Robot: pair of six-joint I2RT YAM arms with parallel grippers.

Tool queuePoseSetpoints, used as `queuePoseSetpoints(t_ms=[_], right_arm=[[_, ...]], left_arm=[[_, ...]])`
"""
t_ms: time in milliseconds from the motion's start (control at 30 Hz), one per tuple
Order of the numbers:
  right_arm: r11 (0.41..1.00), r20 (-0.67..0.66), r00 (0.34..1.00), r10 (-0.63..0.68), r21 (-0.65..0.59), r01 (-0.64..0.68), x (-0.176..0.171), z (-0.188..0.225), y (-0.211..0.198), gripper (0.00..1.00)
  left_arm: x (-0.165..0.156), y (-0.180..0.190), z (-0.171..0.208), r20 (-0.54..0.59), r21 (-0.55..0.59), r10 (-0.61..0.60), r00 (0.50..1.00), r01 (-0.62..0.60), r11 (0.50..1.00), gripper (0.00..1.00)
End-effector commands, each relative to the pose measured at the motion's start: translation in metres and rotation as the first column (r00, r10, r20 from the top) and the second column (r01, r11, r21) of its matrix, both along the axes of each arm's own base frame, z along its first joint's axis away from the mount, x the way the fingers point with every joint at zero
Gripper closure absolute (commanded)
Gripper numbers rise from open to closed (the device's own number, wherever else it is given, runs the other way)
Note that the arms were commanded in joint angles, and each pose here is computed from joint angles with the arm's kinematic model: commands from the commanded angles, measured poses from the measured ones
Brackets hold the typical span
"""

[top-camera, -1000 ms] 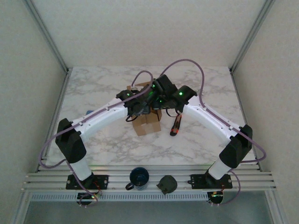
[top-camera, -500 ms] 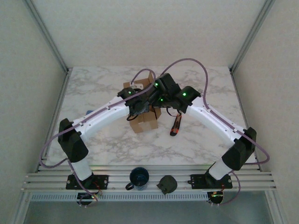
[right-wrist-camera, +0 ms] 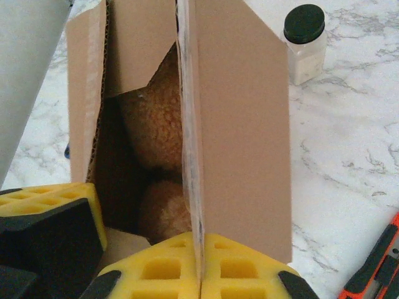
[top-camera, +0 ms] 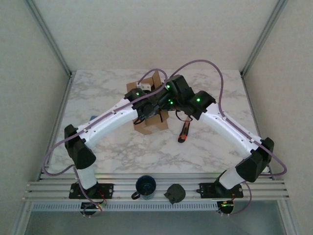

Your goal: Unpack the express box

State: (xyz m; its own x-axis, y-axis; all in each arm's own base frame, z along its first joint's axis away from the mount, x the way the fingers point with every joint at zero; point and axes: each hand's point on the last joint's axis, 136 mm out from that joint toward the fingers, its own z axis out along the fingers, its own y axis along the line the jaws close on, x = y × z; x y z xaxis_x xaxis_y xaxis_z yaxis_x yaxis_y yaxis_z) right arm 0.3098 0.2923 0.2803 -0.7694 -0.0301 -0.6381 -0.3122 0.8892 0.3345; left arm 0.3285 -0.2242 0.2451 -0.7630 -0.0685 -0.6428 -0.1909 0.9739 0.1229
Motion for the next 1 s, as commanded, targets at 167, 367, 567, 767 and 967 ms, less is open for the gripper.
queuePoseSetpoints(t_ms=[167, 367, 567, 767, 967], right_arm=[[0.992, -0.031, 0.997, -0.069, -0.109, 0.065, 0.002, -0.031, -0.015, 1.00], [0.990, -0.049, 0.995, -0.090, -0.116, 0.083, 0.005, -0.037, -0.021, 1.00], [0.988, -0.054, 0.994, -0.100, -0.125, 0.092, 0.007, -0.040, -0.024, 1.00], [0.983, -0.056, 0.991, -0.123, -0.143, 0.114, 0.008, -0.043, -0.033, 1.00], [0.984, -0.056, 0.990, -0.126, -0.137, 0.117, 0.008, -0.041, -0.035, 1.00]], left_arm=[[-0.011, 0.015, 0.017, 0.048, 0.096, 0.010, 0.999, -0.015, 0.995, 1.00], [-0.024, 0.038, 0.028, 0.093, 0.075, 0.052, 0.994, -0.059, 0.995, 1.00], [-0.033, 0.061, 0.028, 0.137, 0.073, 0.087, 0.987, -0.098, 0.993, 1.00], [-0.045, 0.093, 0.035, 0.177, 0.065, 0.140, 0.974, -0.154, 0.986, 1.00], [-0.053, 0.109, 0.030, 0.193, -0.024, 0.160, 0.968, -0.158, 0.987, 1.00]])
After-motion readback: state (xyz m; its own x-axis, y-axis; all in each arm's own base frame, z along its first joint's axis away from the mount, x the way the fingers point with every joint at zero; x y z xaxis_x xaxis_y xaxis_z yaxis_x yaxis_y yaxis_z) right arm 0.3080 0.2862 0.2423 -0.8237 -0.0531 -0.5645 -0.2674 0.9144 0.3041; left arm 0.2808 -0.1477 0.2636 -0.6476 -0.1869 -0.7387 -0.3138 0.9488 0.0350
